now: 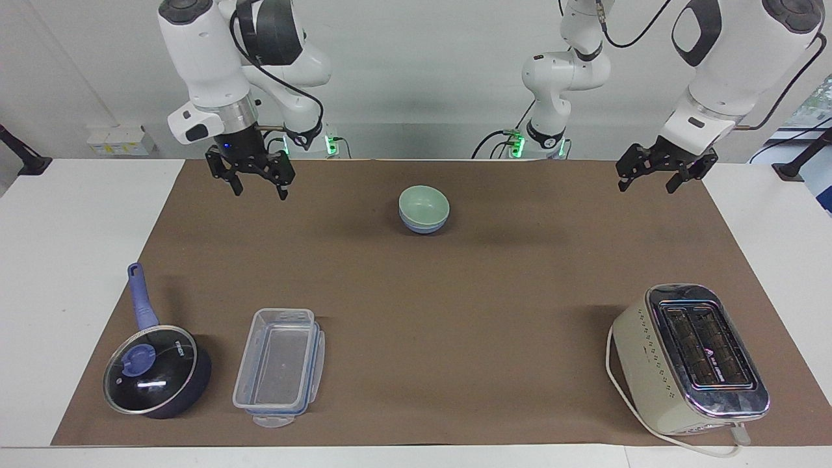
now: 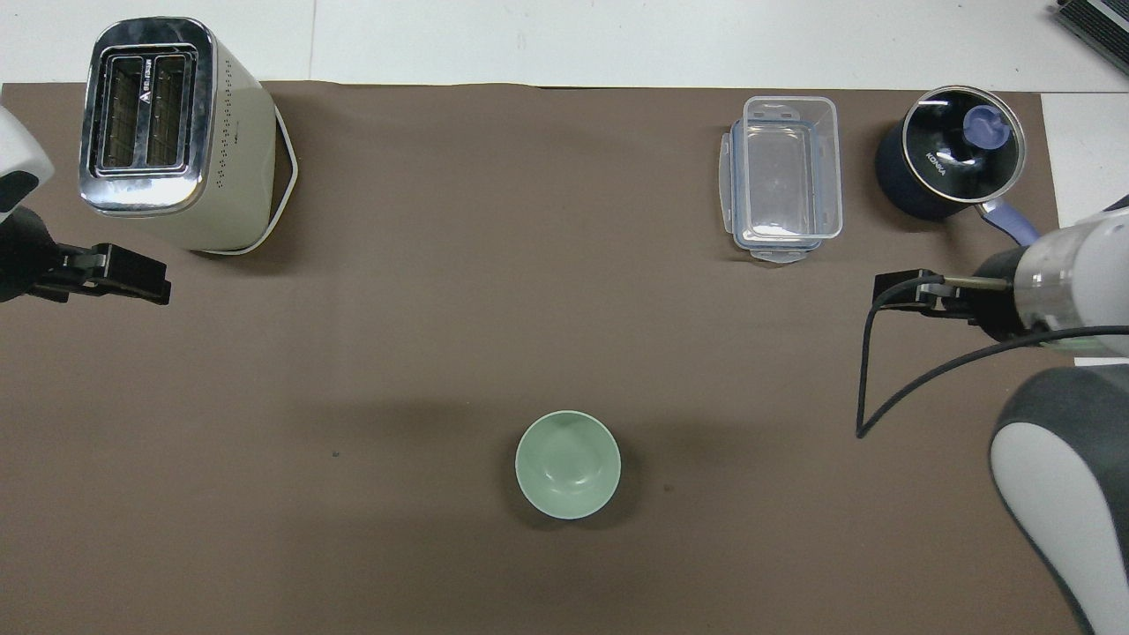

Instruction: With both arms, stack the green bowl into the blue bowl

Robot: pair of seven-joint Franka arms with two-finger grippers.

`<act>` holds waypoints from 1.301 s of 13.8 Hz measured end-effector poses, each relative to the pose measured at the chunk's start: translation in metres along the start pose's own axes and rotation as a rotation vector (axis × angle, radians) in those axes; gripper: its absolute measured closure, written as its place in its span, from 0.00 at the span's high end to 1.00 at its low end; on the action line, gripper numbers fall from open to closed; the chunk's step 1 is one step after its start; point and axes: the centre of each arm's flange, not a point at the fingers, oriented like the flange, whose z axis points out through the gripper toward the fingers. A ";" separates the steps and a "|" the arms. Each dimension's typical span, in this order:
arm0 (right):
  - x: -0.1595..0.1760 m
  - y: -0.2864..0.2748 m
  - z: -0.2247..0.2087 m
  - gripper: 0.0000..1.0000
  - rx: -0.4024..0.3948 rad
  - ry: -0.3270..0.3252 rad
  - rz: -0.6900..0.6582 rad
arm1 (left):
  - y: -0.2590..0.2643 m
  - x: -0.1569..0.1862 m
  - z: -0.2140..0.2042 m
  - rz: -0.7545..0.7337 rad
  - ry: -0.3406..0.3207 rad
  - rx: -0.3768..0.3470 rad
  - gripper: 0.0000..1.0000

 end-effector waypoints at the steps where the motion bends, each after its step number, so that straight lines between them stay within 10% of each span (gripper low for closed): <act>1: 0.005 0.005 -0.015 1.00 -0.007 -0.002 0.006 | 0.000 0.000 0.000 0.000 0.000 0.000 1.00; 18: 0.025 0.015 -0.057 1.00 -0.033 -0.103 -0.065 | 0.000 0.000 0.000 0.000 0.000 0.000 1.00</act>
